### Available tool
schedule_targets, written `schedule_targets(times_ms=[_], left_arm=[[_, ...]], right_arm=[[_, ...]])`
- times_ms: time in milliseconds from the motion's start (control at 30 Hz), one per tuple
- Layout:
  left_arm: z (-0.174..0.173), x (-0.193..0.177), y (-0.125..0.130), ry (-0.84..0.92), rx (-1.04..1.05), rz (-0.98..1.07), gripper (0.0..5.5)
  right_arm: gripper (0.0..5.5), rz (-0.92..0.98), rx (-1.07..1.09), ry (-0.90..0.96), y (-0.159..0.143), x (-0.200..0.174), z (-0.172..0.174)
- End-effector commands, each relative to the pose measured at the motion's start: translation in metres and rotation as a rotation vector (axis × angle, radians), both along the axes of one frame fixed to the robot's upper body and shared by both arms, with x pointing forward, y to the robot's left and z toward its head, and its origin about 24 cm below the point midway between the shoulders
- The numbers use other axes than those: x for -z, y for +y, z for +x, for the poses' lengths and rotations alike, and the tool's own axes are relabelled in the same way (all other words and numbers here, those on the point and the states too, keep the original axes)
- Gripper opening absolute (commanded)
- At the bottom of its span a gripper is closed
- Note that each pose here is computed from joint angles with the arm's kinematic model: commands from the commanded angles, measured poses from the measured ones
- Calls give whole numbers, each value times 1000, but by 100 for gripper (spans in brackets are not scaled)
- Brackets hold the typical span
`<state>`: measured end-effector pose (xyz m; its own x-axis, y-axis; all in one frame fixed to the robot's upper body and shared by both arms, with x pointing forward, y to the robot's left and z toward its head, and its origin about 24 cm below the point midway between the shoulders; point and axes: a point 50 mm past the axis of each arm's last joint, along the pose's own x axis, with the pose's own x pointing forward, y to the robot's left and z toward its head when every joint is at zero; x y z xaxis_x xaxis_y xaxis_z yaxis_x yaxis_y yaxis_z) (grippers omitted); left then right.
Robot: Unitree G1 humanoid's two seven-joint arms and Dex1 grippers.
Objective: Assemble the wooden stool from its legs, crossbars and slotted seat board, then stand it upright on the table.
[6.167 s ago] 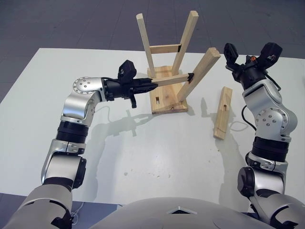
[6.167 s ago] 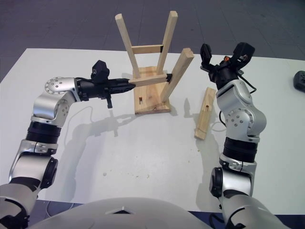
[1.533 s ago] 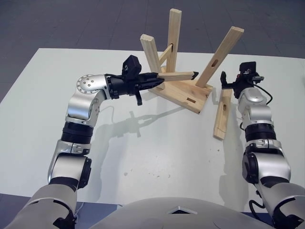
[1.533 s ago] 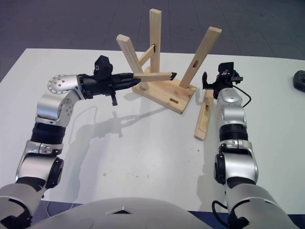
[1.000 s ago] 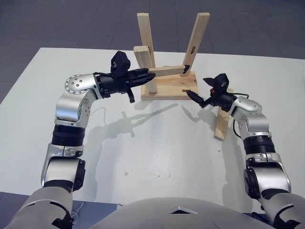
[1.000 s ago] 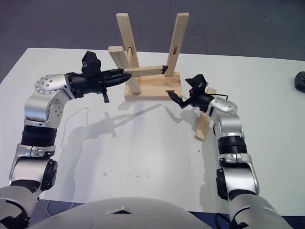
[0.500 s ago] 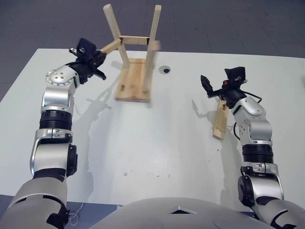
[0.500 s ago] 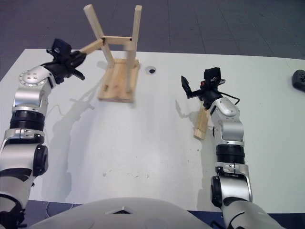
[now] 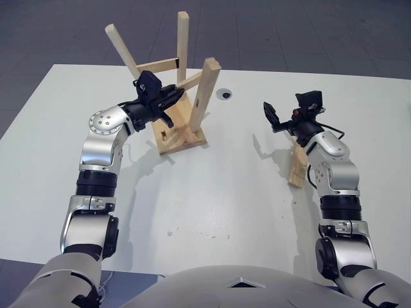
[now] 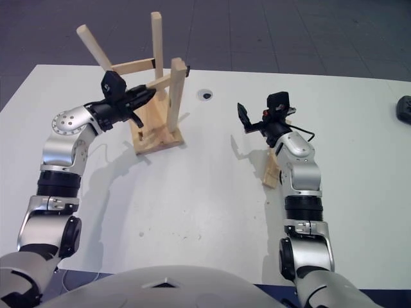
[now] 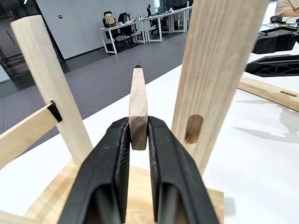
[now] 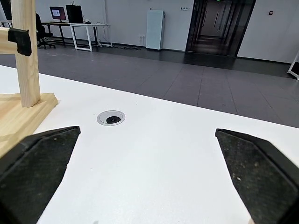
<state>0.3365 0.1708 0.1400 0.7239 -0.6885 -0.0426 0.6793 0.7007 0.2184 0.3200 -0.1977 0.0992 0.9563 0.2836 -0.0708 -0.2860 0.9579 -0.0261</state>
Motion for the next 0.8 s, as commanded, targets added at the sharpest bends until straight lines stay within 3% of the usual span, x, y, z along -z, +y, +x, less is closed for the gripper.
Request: schedule_targets(times_ms=[33,267,467,667,800], left_arm=[[-3,-1,1,-12,-25,21,43],[-15,-18,2,-77,-86,-103,43],[-27,-25,18,-52,-125,-159,43],[-51,-5,28,34,-94,-95,43],[-56,-1,49,57,-139,-62,43]], right_arm=[[540,-29,-34,-7,16,-1,10],[540,-47,37,-37,33,-10,39],[540,142,-260,-87,86,-36,29],[540,124,-249,-41,74,-23,14],[540,88,-197,-38,58,-20,10]])
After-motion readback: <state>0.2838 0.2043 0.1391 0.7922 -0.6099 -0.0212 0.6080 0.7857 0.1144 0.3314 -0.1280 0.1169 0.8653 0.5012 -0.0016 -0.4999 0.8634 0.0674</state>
